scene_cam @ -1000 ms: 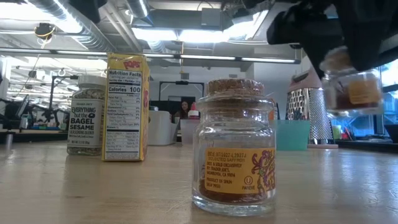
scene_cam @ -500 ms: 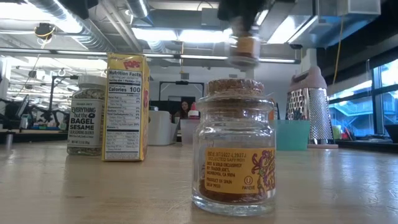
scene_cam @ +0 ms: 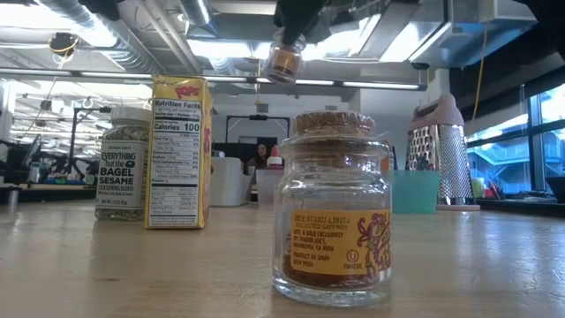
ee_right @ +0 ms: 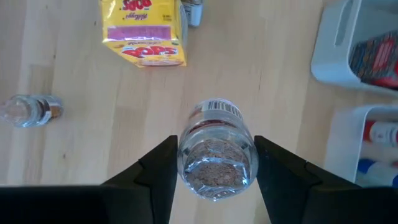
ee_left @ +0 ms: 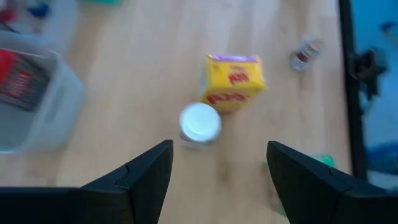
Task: Pick & Place Kitchen Items
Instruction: Put the right brown seasoning bottle into the gray bin
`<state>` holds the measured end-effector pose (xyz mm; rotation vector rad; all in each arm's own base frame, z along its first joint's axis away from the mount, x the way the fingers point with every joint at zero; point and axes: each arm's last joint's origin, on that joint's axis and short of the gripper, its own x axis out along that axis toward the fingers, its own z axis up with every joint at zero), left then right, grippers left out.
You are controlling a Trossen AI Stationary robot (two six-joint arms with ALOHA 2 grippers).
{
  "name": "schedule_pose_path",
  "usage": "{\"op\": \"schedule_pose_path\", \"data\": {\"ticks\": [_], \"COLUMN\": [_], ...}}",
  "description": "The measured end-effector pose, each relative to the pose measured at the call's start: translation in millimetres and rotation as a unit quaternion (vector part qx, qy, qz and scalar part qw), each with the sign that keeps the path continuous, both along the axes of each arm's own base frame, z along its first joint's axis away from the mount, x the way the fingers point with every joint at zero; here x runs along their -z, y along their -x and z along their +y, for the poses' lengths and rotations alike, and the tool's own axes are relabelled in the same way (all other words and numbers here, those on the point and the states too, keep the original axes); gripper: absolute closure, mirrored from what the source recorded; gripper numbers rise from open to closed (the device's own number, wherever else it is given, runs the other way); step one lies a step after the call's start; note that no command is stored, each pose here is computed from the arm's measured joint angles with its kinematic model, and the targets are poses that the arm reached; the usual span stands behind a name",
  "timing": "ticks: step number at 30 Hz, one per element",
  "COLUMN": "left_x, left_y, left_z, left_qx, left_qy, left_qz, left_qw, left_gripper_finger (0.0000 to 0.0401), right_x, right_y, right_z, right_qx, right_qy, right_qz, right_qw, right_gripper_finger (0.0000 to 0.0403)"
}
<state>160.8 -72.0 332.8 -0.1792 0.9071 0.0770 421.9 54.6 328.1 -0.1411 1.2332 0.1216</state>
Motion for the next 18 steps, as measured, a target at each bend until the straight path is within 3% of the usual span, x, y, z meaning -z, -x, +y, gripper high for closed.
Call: {"op": "schedule_pose_path", "data": {"ticks": [4,11,18], "left_x": [-2,-8,5], "left_y": [-6,-32,-58], "left_z": [1,3,9], "left_qx": [-0.032,-0.021,-0.048], "left_qy": [-0.031,-0.049,-0.066], "left_qz": [-0.037,-0.109,-0.087], "left_qw": [0.998,0.993,0.993], "left_gripper_finger": [0.0146,0.0146,0.0146], "right_x": [-1,-1,-28], "right_y": [-2,-4,-3], "right_z": [0,0,0], "right_qx": [-0.023,-0.045,-0.066], "right_qy": [0.007,0.014,0.019], "right_qz": [-0.011,-0.023,-0.071], "right_qw": [1.0,0.999,0.995], "right_gripper_finger": [0.0219,0.0219,0.0219]}}
